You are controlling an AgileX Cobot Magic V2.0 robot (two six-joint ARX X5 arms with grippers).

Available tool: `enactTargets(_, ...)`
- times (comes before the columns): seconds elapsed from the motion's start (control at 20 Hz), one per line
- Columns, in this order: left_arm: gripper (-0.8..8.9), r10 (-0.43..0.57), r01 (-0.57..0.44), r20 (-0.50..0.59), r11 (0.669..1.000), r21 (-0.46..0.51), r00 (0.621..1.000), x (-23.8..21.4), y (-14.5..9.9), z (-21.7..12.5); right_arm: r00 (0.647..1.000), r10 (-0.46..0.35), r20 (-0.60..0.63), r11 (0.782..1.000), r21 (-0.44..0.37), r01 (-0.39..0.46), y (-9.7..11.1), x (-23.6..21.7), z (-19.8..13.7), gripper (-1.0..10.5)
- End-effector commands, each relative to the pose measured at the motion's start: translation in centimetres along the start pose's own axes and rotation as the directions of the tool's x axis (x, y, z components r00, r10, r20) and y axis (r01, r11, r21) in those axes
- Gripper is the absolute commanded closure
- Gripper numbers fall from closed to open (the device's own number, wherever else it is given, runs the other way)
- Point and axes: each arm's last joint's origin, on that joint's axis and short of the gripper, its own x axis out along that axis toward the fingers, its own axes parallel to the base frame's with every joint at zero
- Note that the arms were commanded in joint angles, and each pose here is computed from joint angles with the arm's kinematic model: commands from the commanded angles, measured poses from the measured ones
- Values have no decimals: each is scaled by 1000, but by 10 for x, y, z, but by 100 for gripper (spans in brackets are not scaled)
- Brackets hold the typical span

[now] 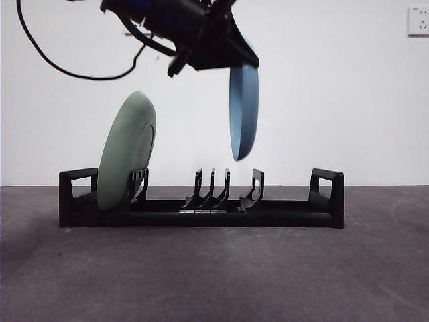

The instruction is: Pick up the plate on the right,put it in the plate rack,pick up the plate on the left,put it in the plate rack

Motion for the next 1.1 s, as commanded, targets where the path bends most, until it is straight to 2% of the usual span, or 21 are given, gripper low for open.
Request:
enactTargets(0.05,822,0,0,-43,1000,4,999,11,3,-12,1000,2,7,1000,-9,-2,0,0,1,604)
enactTargets(0.3,822,6,-5,-114,1000,10,993,26,5,-30,1000,2,7,1000,-9,-2,0,0,1,604)
enactTargets(0.45,822,52,-46,-153,998,40,987,27,6,-36,1000,2,7,1000,-9,-2,0,0,1,604)
enactTargets(0.75,799,68,-61,-223,997,41,972,26,7,-43,1000,2,7,1000,-9,-2,0,0,1,604)
enactTargets(0.95,565,77,-72,-266,997,29,961,25,8,-47,1000,2,7,1000,-9,-2,0,0,0,604)
enactTargets(1.1,561,5,-4,-286,1000,4,958,19,2,-44,1000,3,6,1000,-9,-3,0,0,0,604)
